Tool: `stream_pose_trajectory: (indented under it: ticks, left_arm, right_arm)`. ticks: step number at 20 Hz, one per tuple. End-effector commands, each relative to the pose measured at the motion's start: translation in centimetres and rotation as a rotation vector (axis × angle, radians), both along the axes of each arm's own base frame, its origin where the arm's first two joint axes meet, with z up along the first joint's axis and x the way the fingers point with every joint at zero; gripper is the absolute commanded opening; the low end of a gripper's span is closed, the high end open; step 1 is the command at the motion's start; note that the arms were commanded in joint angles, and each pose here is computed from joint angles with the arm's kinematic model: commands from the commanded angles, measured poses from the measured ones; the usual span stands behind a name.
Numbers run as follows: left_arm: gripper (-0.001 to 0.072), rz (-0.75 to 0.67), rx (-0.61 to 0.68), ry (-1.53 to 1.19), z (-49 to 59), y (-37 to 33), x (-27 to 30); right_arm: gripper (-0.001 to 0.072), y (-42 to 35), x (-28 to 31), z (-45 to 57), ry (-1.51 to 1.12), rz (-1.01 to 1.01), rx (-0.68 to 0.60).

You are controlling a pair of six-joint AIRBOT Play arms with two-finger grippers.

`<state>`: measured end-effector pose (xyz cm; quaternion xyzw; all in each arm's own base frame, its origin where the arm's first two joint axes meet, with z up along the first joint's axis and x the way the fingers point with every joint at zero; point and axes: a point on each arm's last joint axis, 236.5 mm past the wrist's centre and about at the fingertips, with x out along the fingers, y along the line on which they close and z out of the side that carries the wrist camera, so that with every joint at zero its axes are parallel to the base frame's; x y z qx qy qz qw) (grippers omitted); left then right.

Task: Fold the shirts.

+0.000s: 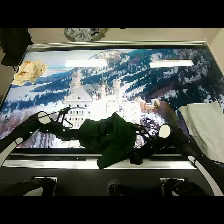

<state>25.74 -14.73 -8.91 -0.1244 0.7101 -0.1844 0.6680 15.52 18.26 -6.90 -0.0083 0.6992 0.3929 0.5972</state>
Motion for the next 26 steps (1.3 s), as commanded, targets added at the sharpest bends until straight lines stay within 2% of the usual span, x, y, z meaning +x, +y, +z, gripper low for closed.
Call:
stream_pose_trajectory:
  ticks: [1,2,4,10,11,12,13,15,17,19,21,23,26]
  left_arm:
    - [0.0432,-0.006,-0.006,0.001,-1.7,-1.6,0.1]
    - [0.0336,-0.01,-0.005,-0.019,-1.9,-2.1,0.4]
    - [0.0023,0.003,-0.001,-0.031,-2.0,-2.5,0.8]
    - [0.0028,-0.001,-0.005,-0.026,-1.5,-2.6,0.5]
    - [0.0028,-0.001,-0.006,-0.03,-1.4,-2.6,0.5]
    - [0.0027,-0.001,-0.007,-0.034,-1.3,-2.6,0.6]
    - [0.0028,-0.001,-0.009,-0.043,-1.0,-2.6,0.7]
    - [0.0026,-0.027,-0.026,-0.104,0.7,-2.8,1.7]
    - [0.0026,-0.076,-0.048,-0.282,5.7,-2.5,4.6]
    - [0.0025,-0.019,-0.01,-0.524,13.6,0.2,9.0]
    - [0.0024,0.12,0.066,-0.784,23.9,5.4,12.6]
    - [0.0024,0.283,0.144,-1.025,34.8,11.4,13.4]
    - [0.0026,0.516,0.191,-1.307,47.8,17.6,10.5]
  right_arm:
    - [0.0713,0.5,0.8,0.0,-0.023,-0.034,0.016]
    - [0.0713,0.7,1.4,-0.2,-0.036,-0.059,0.015]
    - [0.0713,1.0,2.3,-0.9,-0.039,-0.096,0.013]
    - [0.0702,4.7,5.0,-2.3,0.003,-0.257,0.143]
    - [0.0622,4.7,5.0,-2.7,0.017,-0.265,0.14]
    - [0.0376,4.6,4.9,-3.1,0.025,-0.261,0.133]
    - [0.0047,4.5,4.7,-3.2,0.024,-0.25,0.13]
    - [0.0047,4.5,5.3,-2.1,-0.019,-0.209,0.158]
    - [0.0047,3.8,7.5,1.2,-0.128,-0.168,0.193]
    - [0.0047,0.1,11.6,6.2,-0.327,-0.172,0.138]
    - [0.0047,-6.3,16.2,13.7,-0.61,-0.23,0.013]
    - [0.0047,-13.5,18.7,23.9,-0.948,-0.315,-0.164]
    - [0.0048,-20.8,16.5,38.2,-1.358,-0.437,-0.411]
